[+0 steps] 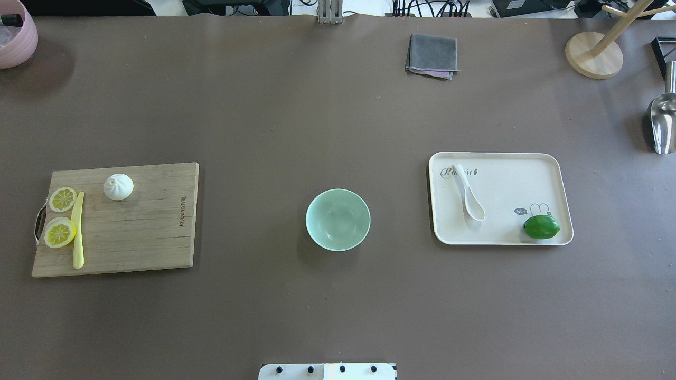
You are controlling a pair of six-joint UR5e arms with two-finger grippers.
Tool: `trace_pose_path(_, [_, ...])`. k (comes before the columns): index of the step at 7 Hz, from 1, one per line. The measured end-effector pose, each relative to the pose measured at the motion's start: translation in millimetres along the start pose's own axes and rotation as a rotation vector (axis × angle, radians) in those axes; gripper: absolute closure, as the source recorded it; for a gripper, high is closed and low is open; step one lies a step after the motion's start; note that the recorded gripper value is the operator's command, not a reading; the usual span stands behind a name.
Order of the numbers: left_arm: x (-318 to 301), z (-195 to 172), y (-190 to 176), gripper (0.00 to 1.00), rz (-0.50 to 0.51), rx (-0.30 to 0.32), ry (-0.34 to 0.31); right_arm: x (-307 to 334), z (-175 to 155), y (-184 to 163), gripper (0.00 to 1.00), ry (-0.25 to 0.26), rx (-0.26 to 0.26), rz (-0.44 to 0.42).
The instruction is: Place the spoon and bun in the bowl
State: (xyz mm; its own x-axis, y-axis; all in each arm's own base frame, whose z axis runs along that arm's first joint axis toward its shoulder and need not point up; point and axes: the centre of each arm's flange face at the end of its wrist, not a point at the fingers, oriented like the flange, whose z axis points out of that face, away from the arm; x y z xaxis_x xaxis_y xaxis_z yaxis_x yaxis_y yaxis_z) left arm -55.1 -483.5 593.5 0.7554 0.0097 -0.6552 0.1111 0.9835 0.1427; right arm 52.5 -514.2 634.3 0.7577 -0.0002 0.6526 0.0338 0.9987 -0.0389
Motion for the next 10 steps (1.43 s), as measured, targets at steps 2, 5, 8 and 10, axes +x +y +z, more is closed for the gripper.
trace_pose_path(2, [-0.4, 0.4, 0.1, 0.02, -0.001, -0.001, 0.000, -0.1, -0.1, -0.1, 0.00, 0.000, 0.001, -0.001])
trace_pose_path(5, [-0.4, 0.4, 0.3, 0.02, -0.001, -0.001, 0.000, -0.1, -0.1, -0.1, 0.00, 0.000, 0.001, -0.001])
trace_pose_path(8, [6.8, -4.9, -4.3, 0.02, 0.016, 0.015, 0.005, -5.8, -5.8, -1.3, 0.00, -0.005, 0.017, -0.015])
trace_pose_path(10, [33.1, -20.8, -21.1, 0.02, 0.070, 0.056, 0.019, -33.9, -19.8, -11.6, 0.00, -0.025, 0.059, -0.082])
